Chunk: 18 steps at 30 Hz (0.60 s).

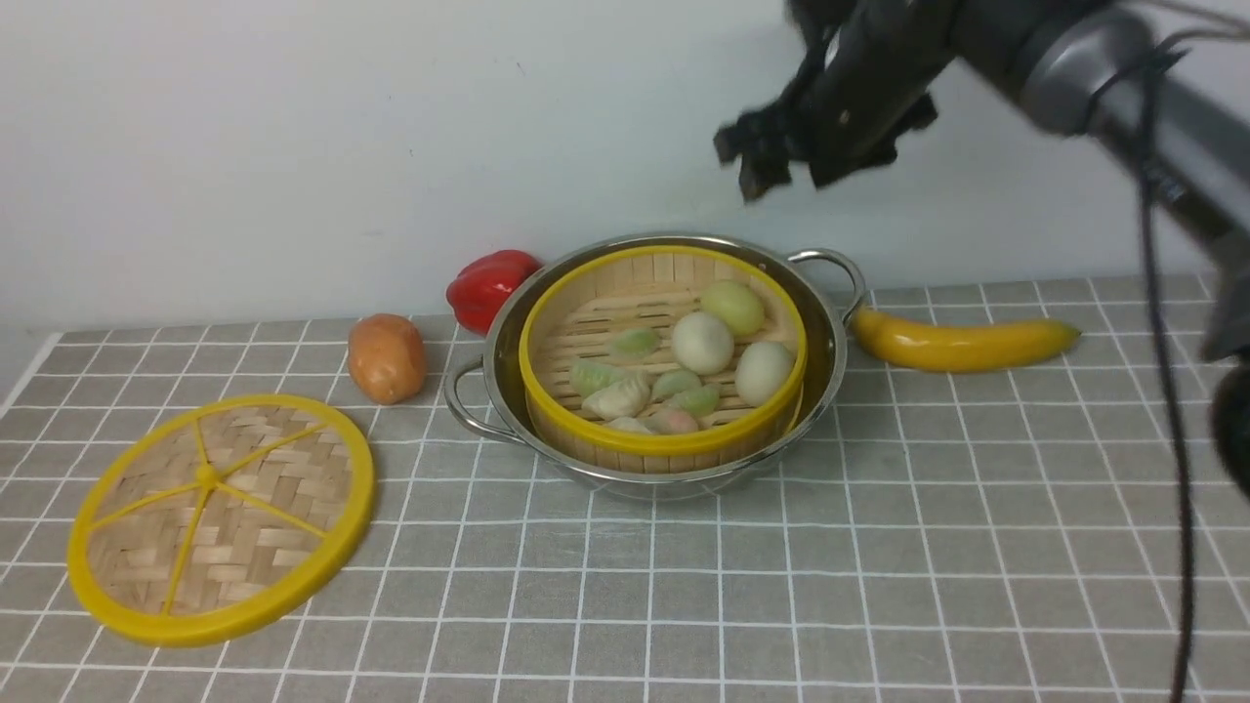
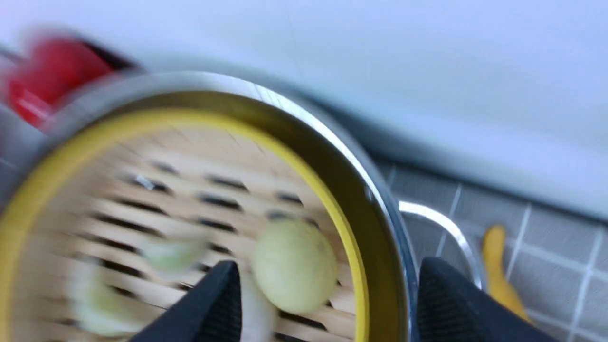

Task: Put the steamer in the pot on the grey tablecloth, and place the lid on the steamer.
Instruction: 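Grasp the bamboo steamer lid lying on the table by its centre knob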

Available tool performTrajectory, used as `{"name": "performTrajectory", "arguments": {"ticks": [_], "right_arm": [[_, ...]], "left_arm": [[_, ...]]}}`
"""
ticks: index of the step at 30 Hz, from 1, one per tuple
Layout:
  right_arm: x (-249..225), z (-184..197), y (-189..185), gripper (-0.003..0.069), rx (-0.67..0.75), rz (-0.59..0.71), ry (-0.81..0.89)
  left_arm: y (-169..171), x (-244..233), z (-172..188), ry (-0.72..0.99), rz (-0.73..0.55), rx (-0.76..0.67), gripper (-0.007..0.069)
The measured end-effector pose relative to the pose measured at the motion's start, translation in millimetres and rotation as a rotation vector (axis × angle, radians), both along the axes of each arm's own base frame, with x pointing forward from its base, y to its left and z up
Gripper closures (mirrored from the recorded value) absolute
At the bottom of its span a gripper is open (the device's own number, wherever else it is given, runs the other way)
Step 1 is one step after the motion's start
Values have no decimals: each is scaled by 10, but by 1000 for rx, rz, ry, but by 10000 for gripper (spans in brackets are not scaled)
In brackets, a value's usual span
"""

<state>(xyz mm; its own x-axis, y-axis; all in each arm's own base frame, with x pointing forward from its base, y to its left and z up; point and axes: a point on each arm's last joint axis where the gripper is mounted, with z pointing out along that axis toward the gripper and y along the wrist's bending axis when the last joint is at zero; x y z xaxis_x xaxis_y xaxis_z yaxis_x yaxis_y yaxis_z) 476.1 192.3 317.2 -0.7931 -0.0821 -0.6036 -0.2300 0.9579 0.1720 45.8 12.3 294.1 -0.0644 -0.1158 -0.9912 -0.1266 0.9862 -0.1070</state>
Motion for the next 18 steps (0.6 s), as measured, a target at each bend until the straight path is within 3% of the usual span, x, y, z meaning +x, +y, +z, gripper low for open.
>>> {"name": "performTrajectory", "arguments": {"ticks": [3,9,12,13,18], "right_arm": [[-171,460,-103,174,67,11,-73],[-958,1640,-359,183,169,105,-309],[-1305,1916,-480,190,166,131,-365],[-1621,2108,-596,197,160,147,-409],[-2528,2281,-928,233,118,191,-466]], "left_arm": [[15,157,55,146,24,-4,382],[-9,895,211,472,4,85,382],[-9,1208,209,607,6,108,382],[-7,1414,195,690,12,115,382],[0,2033,131,908,34,135,382]]}}
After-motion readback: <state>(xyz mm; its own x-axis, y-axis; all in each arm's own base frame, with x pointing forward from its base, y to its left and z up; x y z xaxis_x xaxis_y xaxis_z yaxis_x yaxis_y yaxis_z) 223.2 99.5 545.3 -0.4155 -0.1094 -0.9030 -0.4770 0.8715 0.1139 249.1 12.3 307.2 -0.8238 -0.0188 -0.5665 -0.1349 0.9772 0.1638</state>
